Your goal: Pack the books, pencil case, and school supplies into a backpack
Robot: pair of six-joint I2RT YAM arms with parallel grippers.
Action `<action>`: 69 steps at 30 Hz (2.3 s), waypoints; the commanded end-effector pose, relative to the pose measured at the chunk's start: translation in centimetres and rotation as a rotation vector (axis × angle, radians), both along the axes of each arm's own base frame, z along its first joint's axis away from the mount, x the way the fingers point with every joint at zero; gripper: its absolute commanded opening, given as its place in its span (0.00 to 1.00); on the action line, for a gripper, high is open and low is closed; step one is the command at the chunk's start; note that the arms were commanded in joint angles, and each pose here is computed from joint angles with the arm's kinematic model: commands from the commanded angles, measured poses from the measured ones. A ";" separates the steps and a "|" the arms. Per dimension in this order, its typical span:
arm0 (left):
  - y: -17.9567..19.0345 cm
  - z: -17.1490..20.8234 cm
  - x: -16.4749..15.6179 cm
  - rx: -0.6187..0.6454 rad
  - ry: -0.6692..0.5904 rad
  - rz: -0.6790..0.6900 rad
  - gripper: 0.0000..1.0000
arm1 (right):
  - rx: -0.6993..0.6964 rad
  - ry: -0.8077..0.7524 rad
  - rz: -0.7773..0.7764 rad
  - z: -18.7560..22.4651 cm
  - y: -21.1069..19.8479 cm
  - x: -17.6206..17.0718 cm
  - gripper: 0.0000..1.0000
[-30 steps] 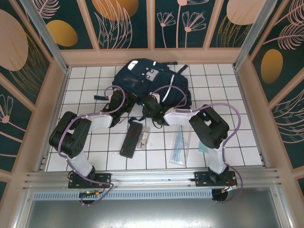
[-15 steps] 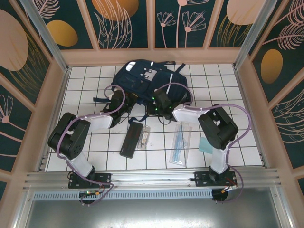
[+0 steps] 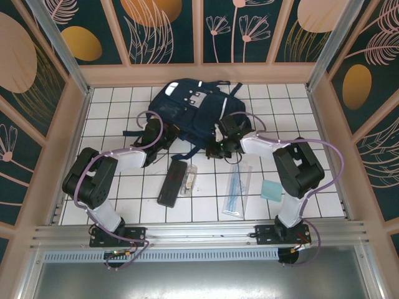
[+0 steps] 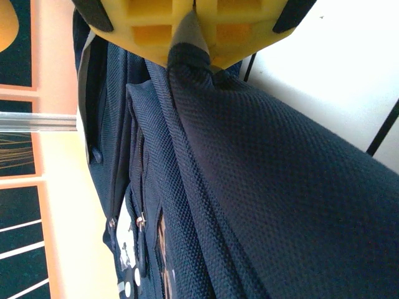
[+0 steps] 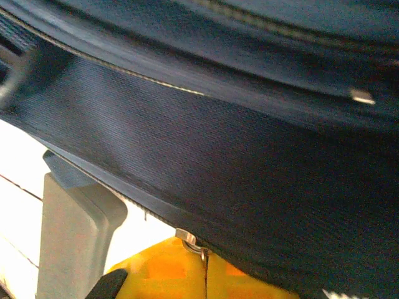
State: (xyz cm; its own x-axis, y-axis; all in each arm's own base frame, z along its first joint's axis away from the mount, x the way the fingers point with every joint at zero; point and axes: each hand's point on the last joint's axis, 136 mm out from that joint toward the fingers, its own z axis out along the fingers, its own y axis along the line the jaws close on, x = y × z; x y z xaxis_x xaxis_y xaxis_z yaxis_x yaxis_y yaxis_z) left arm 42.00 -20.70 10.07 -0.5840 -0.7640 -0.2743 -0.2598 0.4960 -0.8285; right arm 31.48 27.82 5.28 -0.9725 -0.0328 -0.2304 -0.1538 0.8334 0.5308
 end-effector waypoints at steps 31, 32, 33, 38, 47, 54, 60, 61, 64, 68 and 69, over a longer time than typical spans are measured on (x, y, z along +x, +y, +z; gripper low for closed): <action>0.1 6.0 5.4 0.091 -0.156 -0.154 0.99 | 0.195 -0.194 0.329 8.5 7.9 -1.7 0.00; 0.6 5.8 4.5 0.103 -0.141 -0.150 0.99 | 0.208 -0.207 0.321 8.8 8.5 -1.1 0.00; 1.2 6.4 3.4 0.117 -0.142 -0.141 0.99 | 0.225 -0.222 0.308 9.1 9.1 -0.4 0.00; 3.0 4.3 -1.5 0.074 -0.067 -0.109 0.99 | 0.310 -0.287 0.274 11.4 11.2 2.1 0.00; 1.7 3.1 -2.0 -0.116 -0.065 -0.066 0.98 | 0.402 -0.206 0.320 11.7 12.5 0.6 0.00; -1.7 0.2 -1.0 -0.203 -0.028 -0.101 0.74 | 0.470 -0.120 0.326 11.4 12.5 -2.2 0.00; -0.9 -0.7 0.0 -0.152 -0.043 -0.076 0.00 | 0.292 0.052 0.319 6.8 8.7 -6.0 0.00; -0.4 -0.6 0.1 -0.123 -0.044 -0.071 0.00 | 0.245 0.085 0.320 5.8 7.6 -6.8 0.00; 1.2 0.0 0.6 -0.060 -0.059 -0.059 0.00 | 0.070 0.168 0.292 2.5 2.9 -8.6 0.00; 2.2 0.7 1.5 0.001 -0.067 -0.095 0.00 | -0.110 0.225 0.145 -0.2 -4.5 -8.2 0.00; 2.2 0.7 1.6 0.018 -0.063 -0.107 0.00 | -0.157 0.219 0.082 -0.5 -6.8 -7.1 0.00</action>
